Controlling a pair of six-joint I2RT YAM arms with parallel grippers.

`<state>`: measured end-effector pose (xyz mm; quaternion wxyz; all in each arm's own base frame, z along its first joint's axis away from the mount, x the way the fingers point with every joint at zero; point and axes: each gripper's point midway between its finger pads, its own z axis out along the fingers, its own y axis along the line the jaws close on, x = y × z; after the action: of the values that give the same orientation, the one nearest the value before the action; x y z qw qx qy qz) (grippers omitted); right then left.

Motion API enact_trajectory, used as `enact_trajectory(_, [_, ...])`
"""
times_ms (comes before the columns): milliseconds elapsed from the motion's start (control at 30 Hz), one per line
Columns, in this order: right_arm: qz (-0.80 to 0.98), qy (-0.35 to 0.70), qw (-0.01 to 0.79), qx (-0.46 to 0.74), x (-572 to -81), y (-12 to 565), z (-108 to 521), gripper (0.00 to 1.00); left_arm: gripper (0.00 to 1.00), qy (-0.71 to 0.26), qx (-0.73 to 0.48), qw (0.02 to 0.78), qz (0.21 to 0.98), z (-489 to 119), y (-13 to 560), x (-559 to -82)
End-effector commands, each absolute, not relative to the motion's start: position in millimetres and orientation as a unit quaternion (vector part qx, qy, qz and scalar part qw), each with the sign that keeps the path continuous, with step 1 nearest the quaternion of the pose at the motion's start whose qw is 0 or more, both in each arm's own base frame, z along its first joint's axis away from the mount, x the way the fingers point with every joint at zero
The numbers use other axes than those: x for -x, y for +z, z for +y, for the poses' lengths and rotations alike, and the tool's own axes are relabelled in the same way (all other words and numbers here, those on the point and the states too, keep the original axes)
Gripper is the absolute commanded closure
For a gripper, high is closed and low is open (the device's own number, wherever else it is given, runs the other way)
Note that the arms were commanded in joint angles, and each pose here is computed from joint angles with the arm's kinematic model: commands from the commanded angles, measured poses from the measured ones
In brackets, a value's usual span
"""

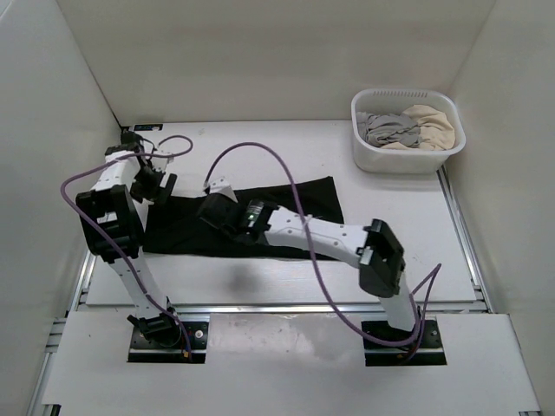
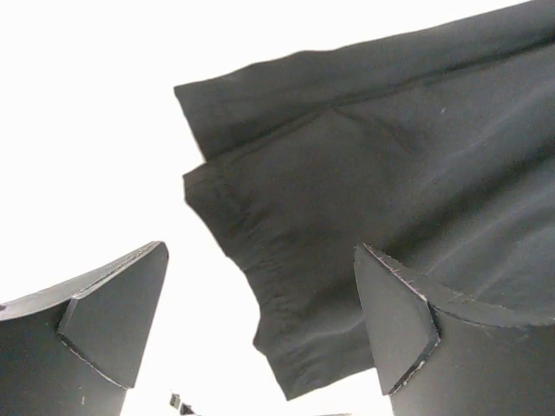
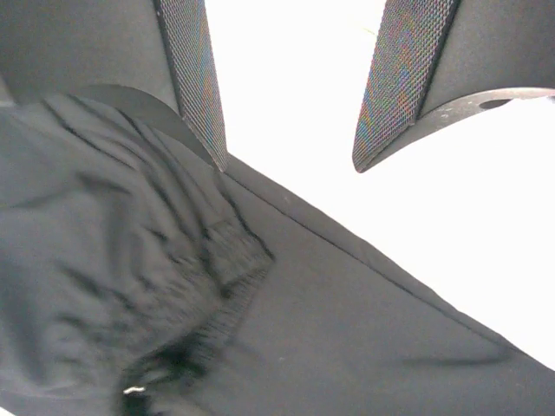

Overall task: Fold and stack the trousers
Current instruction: Fold the trousers

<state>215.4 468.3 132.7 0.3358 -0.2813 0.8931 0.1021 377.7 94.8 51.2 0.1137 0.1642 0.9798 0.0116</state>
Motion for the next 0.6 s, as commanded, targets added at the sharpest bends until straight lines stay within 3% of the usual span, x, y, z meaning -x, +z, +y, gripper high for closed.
enact_trajectory(0, [0.884, 0.113, 0.366, 0.268, -223.4, 184.1, 434.4, 0.35, 0.00, 0.040, -0.142, 0.185, 0.972, 97.9, 112.7, -395.3])
enact_trajectory(167, [0.926, 0.104, 0.343, 0.121, -259.7, 184.4, 331.0, 0.35, 0.00, 0.038, -0.171, 0.273, 0.946, 88.3, 193.6, -411.6])
enact_trajectory(233, [0.942, 0.117, 0.315, 0.021, -292.2, 173.5, 270.2, 0.27, 0.00, 0.039, -0.204, 0.286, 0.935, 78.5, 214.5, -413.0])
enact_trajectory(267, [0.960, 0.149, 0.237, 0.016, -272.8, 135.1, 255.7, 0.20, 0.00, 0.044, -0.218, 0.280, 0.934, 70.4, 225.6, -409.3])
enact_trajectory(400, [0.957, 0.186, 0.212, -0.064, -312.4, 100.2, 180.8, 0.04, 0.00, 0.036, -0.254, 0.222, 0.940, 51.1, 211.3, -394.9])
enact_trajectory(567, [0.960, 0.186, 0.200, -0.060, -348.9, 76.7, 149.2, 0.02, 0.00, -0.061, -0.347, 0.215, 0.911, -42.9, 204.7, -387.7])
